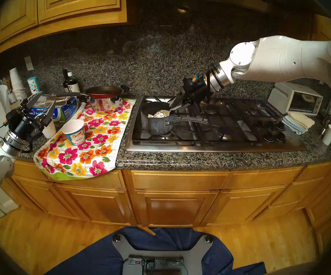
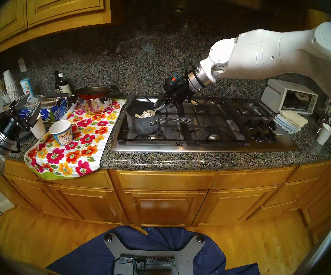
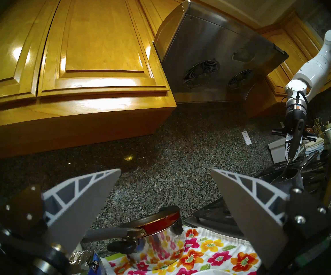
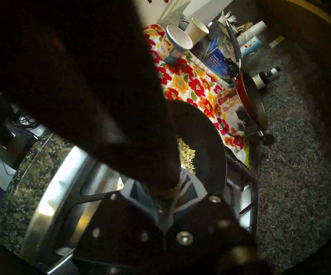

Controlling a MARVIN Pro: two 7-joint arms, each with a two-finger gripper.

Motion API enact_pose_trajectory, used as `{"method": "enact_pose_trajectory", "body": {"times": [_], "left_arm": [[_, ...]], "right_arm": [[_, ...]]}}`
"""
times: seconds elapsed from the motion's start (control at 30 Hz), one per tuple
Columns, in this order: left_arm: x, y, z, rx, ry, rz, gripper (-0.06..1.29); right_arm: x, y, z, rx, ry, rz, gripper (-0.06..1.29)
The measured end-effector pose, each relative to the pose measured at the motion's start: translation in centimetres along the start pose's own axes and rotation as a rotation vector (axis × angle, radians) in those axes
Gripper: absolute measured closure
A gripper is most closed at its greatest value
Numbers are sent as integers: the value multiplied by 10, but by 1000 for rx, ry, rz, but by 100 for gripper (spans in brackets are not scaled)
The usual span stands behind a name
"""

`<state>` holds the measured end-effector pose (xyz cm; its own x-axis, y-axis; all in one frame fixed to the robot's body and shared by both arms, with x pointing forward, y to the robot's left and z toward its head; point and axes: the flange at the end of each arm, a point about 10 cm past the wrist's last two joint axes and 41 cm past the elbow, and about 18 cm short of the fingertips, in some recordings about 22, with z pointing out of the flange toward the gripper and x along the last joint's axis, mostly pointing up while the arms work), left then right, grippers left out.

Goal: Pour oats into pot and stir with a spoon

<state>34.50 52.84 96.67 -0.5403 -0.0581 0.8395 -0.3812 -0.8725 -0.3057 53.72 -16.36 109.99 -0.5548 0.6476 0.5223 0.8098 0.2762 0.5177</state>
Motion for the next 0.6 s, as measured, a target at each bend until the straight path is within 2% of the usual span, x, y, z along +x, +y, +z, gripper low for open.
{"method": "enact_pose_trajectory", "body": {"times": [0.3, 0.6], "left_arm": [[0, 0, 0, 0, 0, 0, 0], [0, 0, 0, 0, 0, 0, 0]], "right_arm": [[-14, -21, 5, -8, -34, 60, 127], [-22, -25, 2, -43, -53, 85, 127]]}}
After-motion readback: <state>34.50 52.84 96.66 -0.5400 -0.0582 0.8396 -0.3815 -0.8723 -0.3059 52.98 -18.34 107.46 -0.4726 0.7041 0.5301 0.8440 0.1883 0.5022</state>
